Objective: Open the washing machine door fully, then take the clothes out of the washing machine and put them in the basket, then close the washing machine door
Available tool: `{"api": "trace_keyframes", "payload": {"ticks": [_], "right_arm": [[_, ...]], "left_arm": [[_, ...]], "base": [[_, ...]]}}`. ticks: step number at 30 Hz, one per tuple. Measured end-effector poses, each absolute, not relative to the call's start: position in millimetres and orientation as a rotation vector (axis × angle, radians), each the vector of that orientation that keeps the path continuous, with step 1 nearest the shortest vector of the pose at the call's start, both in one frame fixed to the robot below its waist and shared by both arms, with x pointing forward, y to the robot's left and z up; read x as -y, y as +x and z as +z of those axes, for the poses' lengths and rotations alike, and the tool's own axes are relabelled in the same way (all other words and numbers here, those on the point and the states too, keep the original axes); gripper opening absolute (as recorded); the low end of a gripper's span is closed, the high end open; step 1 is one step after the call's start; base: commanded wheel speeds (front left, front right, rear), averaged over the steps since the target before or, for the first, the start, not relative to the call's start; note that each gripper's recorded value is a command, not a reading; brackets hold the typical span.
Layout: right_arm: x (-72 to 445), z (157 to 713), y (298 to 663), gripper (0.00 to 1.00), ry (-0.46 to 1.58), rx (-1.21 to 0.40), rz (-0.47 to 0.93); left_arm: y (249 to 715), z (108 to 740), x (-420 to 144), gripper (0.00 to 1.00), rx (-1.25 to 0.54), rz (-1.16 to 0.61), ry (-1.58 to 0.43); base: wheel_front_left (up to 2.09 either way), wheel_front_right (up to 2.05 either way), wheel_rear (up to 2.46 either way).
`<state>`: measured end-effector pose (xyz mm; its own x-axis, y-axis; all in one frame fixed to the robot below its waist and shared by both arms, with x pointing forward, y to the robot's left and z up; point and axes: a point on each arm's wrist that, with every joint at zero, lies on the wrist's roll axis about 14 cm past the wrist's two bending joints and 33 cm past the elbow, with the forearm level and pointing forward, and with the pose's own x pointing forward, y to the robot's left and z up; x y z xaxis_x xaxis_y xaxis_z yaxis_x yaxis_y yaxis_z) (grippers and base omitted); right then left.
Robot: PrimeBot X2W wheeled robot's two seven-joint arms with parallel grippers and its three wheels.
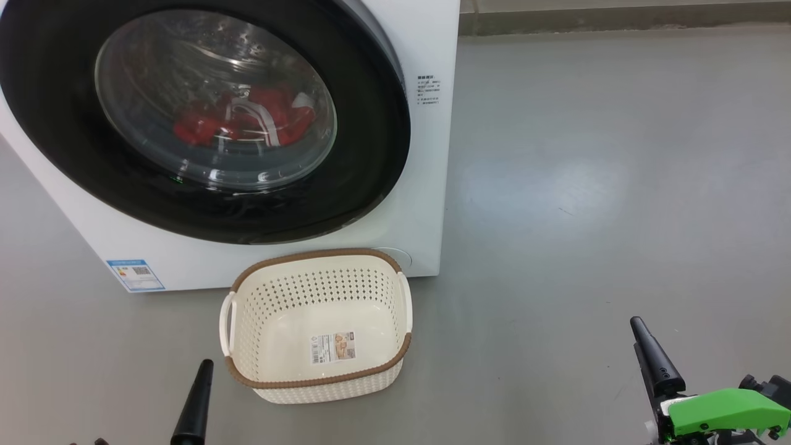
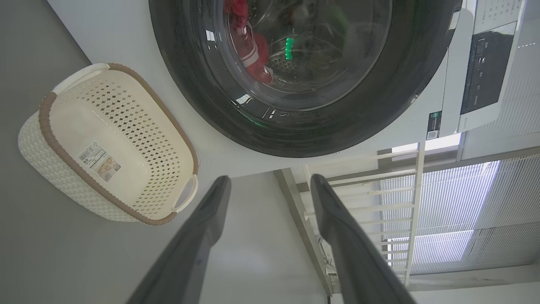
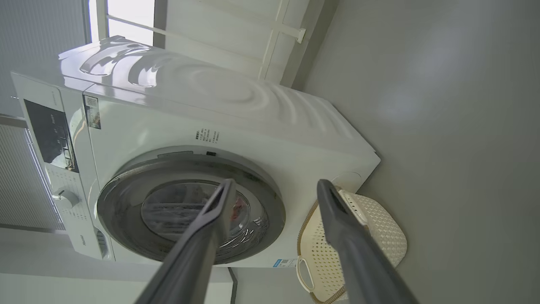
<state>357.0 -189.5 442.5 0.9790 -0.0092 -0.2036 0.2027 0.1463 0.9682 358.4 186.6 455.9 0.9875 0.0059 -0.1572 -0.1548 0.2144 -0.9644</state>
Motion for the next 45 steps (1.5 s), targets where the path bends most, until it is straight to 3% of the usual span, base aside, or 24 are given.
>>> {"api": "trace_keyframes", "payload": {"ticks": [45], "right_arm": [[178, 454, 361, 1.00, 0.831, -0.153, -0.031]], "left_arm": [[360, 478, -179, 1.00, -0.074, 0.046, -0.677]], "base": [[0.00, 0.00, 0.00]]}}
